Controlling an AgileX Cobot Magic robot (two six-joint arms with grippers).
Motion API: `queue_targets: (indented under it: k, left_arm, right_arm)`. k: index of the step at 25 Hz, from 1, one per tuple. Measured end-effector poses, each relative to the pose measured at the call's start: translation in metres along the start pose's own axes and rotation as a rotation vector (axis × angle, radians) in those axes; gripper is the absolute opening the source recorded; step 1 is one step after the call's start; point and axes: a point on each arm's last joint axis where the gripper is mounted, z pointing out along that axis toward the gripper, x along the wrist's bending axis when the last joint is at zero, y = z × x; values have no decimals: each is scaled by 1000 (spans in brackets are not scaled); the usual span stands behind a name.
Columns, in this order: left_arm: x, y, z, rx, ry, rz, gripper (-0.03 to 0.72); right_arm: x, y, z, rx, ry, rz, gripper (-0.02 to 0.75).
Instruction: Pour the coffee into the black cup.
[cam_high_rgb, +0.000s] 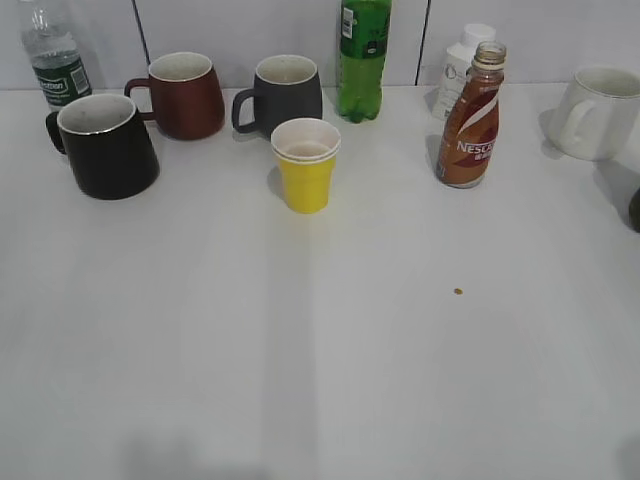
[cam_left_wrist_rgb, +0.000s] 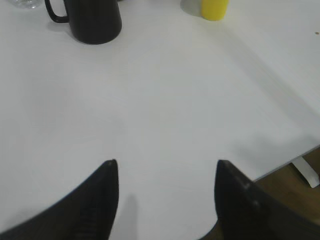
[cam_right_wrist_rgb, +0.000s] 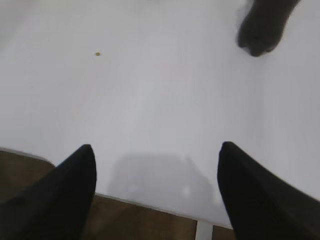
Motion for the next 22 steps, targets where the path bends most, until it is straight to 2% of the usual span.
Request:
queue_targets:
  k: [5, 18, 22]
  left_arm:
    - [0, 0, 0, -1, 0, 0, 405]
    - [0, 0, 0, 0, 3, -2, 339]
    - [0, 0, 0, 0, 56, -35, 316]
  right_arm:
    - [5, 0, 0, 4, 55, -25, 590]
    - [5, 0, 0, 3, 57, -30, 589]
    - [5, 0, 0, 3, 54, -29, 589]
